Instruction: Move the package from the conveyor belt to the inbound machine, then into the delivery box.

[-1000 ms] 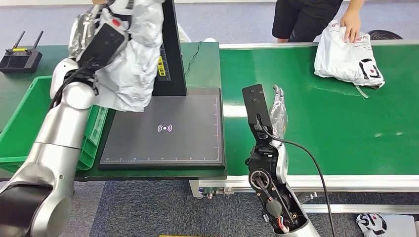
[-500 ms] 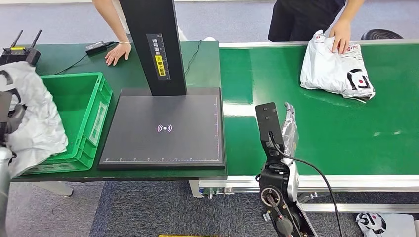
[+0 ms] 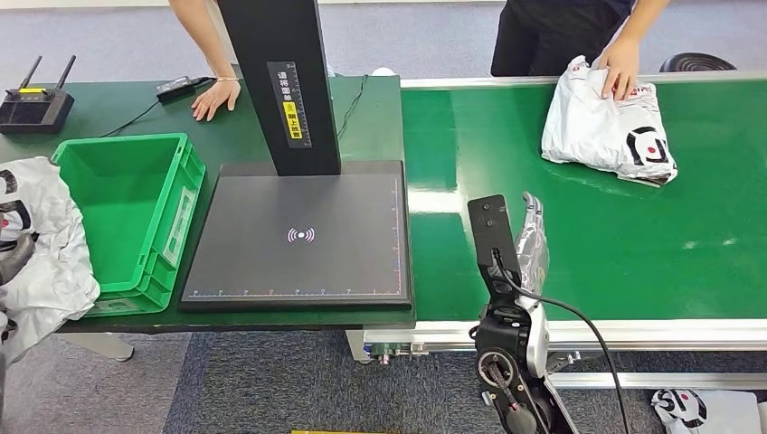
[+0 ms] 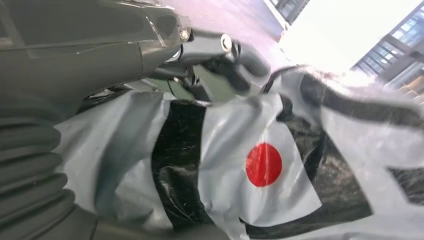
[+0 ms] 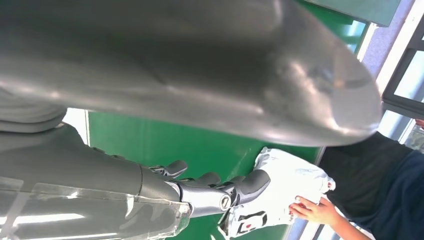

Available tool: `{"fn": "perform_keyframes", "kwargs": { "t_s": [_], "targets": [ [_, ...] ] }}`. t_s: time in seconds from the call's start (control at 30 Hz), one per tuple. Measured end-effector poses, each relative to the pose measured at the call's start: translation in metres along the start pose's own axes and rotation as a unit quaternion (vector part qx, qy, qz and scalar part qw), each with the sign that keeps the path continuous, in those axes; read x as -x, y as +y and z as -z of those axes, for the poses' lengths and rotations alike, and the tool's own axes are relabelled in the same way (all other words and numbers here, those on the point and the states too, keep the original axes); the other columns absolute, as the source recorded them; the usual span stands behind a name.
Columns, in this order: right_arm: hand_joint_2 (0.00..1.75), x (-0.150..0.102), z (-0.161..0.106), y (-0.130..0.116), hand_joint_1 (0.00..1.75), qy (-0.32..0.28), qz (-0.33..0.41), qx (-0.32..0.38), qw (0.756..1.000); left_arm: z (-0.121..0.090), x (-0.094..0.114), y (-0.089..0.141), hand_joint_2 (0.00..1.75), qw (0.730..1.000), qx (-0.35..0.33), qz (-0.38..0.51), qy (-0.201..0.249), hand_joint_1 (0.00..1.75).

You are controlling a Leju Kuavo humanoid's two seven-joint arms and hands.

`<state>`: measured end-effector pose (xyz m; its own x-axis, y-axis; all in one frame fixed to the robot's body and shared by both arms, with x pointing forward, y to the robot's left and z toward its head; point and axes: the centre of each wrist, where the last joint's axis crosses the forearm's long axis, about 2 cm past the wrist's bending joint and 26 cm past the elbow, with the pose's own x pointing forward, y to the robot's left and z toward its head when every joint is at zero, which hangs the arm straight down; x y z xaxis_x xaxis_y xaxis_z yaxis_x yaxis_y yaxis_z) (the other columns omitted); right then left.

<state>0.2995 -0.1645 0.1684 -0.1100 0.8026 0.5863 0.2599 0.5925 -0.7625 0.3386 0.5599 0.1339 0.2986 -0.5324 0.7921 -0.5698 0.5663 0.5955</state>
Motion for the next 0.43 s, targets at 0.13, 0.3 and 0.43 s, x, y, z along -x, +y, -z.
{"fn": "perform_keyframes", "kwargs": {
  "t_s": [0.13, 0.3, 0.43],
  "targets": [
    [0.00, 0.000, -0.002, 0.001, 0.00, 0.001, 0.000, -0.001, 1.000, -0.004, -0.003, -0.010, 0.00, 1.000, 0.007, -0.006, -0.025, 0.00],
    [0.00, -0.001, -0.002, 0.002, 0.00, 0.006, 0.012, 0.000, 1.000, -0.009, -0.013, -0.027, 0.00, 0.996, 0.025, -0.049, -0.071, 0.00],
    [0.00, -0.003, -0.002, 0.002, 0.00, 0.014, 0.033, -0.006, 0.999, -0.014, -0.026, -0.045, 0.00, 0.989, 0.043, -0.092, -0.109, 0.00]
  ]
}}
